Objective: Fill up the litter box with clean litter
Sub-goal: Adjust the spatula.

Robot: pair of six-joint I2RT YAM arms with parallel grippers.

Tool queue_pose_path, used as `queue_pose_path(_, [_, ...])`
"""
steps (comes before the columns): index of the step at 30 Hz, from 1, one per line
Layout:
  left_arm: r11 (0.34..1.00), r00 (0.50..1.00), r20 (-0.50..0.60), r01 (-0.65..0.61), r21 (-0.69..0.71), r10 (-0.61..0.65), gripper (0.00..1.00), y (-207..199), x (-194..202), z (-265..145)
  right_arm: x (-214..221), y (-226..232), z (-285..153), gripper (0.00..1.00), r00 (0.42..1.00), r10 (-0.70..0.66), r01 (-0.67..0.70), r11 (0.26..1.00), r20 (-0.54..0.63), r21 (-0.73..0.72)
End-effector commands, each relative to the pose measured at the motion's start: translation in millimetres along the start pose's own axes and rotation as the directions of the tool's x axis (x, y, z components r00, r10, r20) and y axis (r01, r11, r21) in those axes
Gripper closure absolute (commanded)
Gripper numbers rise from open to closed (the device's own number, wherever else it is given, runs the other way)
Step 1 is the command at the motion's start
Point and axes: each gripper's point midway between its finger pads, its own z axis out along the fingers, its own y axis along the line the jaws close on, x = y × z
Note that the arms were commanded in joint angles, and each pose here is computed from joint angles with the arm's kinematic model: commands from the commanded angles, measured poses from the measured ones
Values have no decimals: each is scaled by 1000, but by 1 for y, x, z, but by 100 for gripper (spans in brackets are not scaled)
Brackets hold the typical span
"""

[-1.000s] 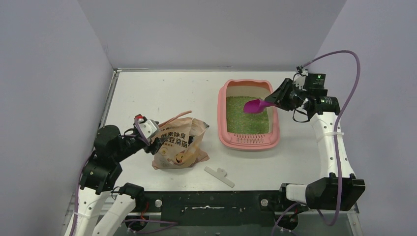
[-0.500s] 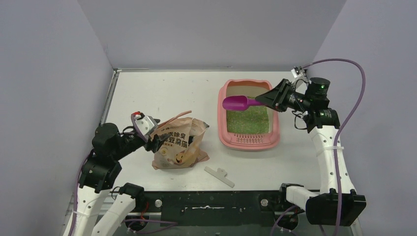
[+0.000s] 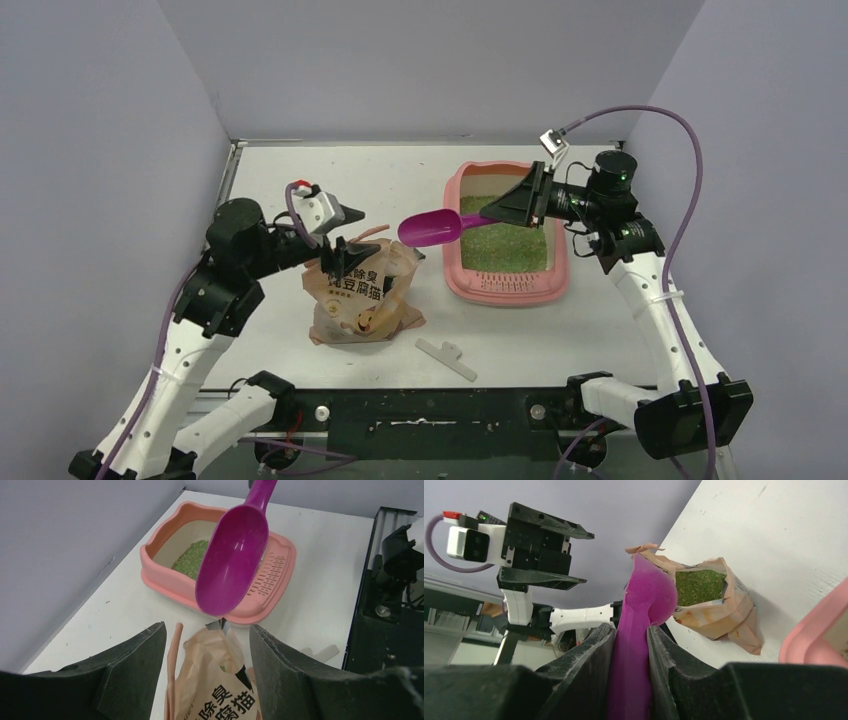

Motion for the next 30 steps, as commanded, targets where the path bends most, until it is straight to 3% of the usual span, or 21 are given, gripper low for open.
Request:
queue_pose_path(1, [989,988,67,-143,39,141,41,-5,-43,17,-3,27,9,100,993,-110,108,991,-31,-74])
queue_pose_path(5, [975,981,-31,-187,115,192,41,-16,-29,38,5,36,17,100,990,-127,120,987,-64,-103])
queue_pose_path(16, [955,966,-76,-228,191,246,45,-21,-15,66,25,50,28,100,978,-154,130,977,-138,-168])
queue_pose_path(23, [945,962,-104,-224,239,254,73,-26,-6,73,36,61,30,99,967,-186,146,964,-173,-221])
queue_pose_path(27, [935,951,-139,-234,265,277,98,-27,1,70,46,62,30,100,959,-192,139,960,-210,-245])
queue_pose_path(30, [930,941,-161,-247,272,297,100,-24,4,70,54,60,29,100,952,-189,128,960,-240,-248])
